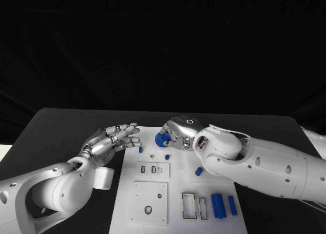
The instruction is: Assemble the parts on the task board
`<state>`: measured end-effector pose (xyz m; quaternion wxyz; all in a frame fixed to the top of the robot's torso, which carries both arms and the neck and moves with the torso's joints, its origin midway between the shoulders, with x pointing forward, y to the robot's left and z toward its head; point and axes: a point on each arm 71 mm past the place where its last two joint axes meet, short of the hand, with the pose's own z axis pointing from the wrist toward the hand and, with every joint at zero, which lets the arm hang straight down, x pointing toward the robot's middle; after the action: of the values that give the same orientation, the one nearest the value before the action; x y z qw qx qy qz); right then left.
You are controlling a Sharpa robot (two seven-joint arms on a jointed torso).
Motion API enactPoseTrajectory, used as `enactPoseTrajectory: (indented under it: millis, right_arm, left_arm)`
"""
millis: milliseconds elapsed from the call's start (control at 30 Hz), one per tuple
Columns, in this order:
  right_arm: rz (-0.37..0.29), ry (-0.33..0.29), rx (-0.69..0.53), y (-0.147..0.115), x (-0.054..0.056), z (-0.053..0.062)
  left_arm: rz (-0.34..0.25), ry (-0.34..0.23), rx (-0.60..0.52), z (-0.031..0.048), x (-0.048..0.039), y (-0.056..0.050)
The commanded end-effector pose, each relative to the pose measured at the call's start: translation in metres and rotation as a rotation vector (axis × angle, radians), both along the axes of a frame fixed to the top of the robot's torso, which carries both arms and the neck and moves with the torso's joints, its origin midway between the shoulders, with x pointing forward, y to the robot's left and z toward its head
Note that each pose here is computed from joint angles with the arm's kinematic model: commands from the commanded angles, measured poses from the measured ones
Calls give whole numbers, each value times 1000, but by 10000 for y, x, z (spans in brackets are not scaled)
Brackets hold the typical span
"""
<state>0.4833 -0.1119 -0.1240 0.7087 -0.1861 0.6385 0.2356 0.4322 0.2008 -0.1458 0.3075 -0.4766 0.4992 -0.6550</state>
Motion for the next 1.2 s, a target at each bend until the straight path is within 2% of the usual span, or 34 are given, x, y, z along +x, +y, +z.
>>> enactPoseTrajectory:
  millis: [33,933,1200]
  right_arm:
    - [-11,12,-50,10,13,-37]
    - [-33,7,-41,-28,45,-66]
    - [-48,69,-58,-52,70,-114]
  left_arm:
    - [-18,-8,-13,15,-4,-21]
    - [-10,-8,-9,14,-1,-9]
    - [-8,-8,-8,15,-3,-4]
